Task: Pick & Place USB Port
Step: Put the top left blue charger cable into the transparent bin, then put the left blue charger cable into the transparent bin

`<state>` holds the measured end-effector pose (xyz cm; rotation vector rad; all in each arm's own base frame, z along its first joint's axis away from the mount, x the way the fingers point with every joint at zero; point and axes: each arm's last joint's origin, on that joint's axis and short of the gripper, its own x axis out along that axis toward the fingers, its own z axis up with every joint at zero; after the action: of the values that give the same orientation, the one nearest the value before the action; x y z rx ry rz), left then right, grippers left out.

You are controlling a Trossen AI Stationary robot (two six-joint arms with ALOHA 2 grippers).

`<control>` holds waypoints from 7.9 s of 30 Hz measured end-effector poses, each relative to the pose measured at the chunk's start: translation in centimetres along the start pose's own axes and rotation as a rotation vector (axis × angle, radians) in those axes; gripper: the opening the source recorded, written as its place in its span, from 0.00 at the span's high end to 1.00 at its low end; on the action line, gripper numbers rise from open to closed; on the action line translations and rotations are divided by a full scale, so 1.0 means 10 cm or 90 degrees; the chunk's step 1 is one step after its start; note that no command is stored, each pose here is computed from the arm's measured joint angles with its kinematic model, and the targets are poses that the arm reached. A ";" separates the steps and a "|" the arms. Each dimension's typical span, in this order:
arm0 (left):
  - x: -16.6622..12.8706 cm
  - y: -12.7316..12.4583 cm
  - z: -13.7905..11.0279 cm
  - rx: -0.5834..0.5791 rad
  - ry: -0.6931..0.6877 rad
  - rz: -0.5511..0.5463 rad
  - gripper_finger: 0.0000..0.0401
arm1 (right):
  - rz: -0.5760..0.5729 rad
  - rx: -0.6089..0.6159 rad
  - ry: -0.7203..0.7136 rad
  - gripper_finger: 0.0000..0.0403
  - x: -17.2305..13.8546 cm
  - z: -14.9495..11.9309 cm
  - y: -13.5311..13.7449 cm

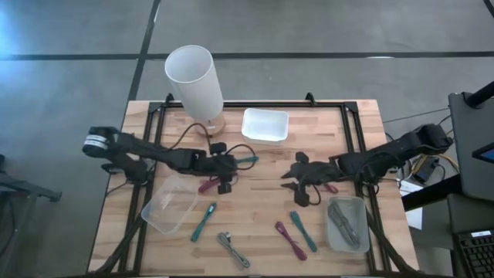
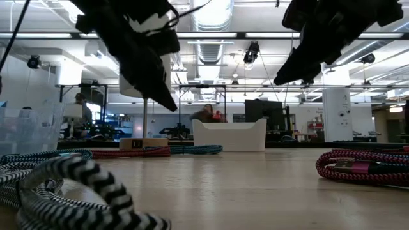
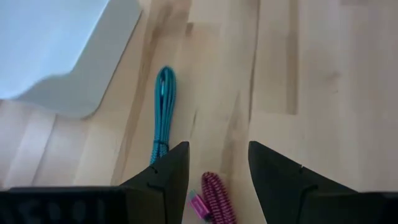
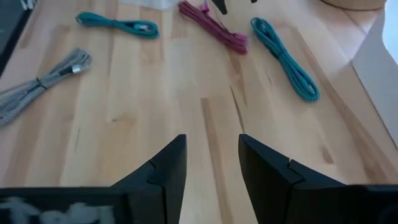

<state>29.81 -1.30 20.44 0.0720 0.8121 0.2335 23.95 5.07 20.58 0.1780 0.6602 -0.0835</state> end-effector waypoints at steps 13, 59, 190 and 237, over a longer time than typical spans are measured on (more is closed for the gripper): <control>0.61 0.36 -0.19 -0.079 0.074 0.069 0.58 | -0.012 -0.009 0.031 0.66 0.21 0.07 0.07; -1.06 -0.48 -0.15 -0.248 0.032 -0.039 0.96 | -0.014 -0.010 0.029 0.66 0.24 0.09 0.08; -0.29 -1.41 -0.30 -0.355 0.563 -0.027 0.56 | -0.012 -0.005 0.021 0.66 0.25 0.09 0.08; -0.58 -1.26 0.03 -0.351 0.486 0.043 0.98 | -0.013 -0.004 0.024 0.66 0.25 0.07 0.08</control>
<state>28.50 -14.92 22.84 -0.5399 1.4742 0.5584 26.44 5.65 19.69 0.1663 0.7003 -0.0980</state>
